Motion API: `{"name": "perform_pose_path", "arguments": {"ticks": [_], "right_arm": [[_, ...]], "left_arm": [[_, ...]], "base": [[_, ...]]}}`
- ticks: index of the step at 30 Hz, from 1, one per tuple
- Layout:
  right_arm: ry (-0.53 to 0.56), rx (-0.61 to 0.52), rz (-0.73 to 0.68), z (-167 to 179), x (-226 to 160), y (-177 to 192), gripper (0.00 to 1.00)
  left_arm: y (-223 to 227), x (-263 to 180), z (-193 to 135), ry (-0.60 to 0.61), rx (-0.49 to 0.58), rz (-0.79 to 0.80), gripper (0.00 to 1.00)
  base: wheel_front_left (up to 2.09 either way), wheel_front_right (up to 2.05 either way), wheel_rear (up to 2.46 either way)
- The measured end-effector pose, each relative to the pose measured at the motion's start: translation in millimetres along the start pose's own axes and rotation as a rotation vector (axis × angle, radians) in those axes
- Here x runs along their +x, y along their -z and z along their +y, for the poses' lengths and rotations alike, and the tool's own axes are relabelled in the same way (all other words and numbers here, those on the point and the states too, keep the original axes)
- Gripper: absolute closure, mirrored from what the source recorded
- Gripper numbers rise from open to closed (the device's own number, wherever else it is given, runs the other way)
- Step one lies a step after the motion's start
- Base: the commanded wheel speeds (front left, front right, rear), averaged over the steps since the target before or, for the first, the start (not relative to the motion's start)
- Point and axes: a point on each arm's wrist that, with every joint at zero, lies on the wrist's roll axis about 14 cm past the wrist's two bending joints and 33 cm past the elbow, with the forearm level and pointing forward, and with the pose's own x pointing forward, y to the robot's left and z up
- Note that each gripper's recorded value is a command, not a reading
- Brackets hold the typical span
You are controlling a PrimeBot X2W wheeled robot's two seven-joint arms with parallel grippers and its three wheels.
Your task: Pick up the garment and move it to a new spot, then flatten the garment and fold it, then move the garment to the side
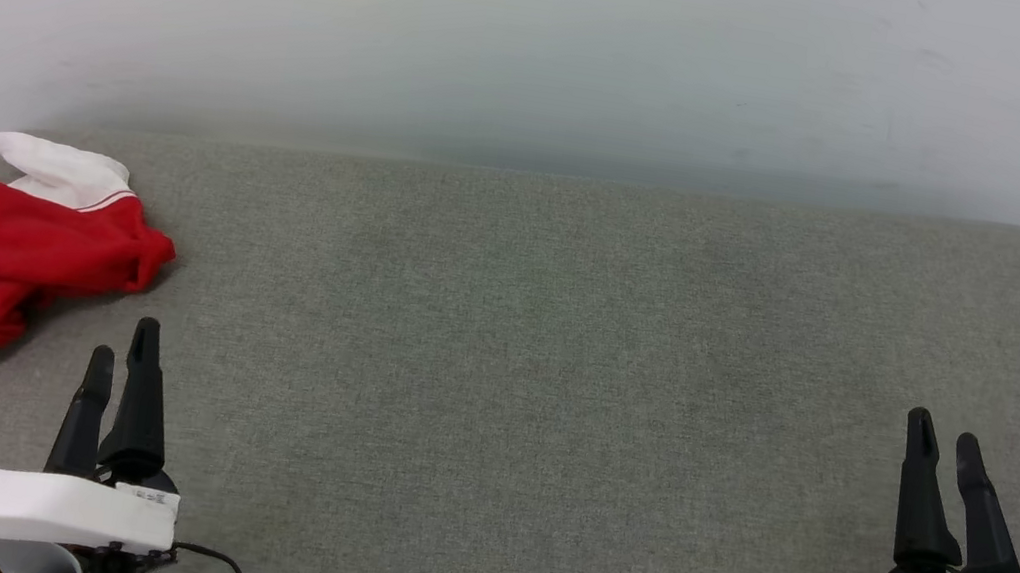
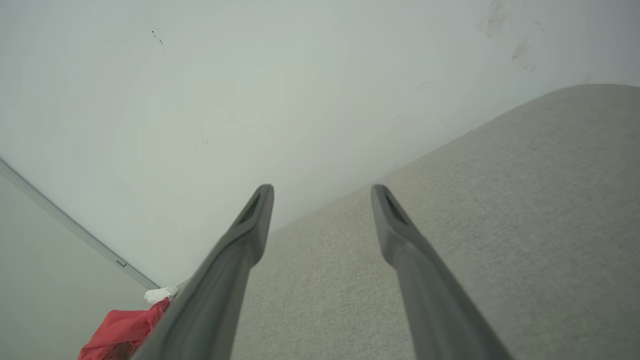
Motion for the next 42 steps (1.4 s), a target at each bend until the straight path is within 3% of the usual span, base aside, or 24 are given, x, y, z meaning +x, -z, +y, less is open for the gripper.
{"name": "perform_pose_path", "arguments": {"ticks": [20, 36, 42], "right_arm": [[-0.113, -0.363, -0.020, 28.9, -2.9, 1.2, 0.00], [-0.143, -0.514, -0.008, 31.1, -10.2, 11.2, 0.00], [-0.153, -0.537, -0.023, 33.5, -10.2, 8.7, 0.00]], "left_arm": [[43.5, -12.9, -62.1, 0.197, 0.503, 0.062, 0.00], [73.3, -27.6, -61.6, 0.268, 0.738, 0.107, 0.00], [72.5, -27.9, -66.5, 0.264, 0.715, 0.088, 0.00]], "base": [[0.00, 0.00, 0.00], [0.00, 0.00, 0.00], [0.00, 0.00, 0.00]]}}
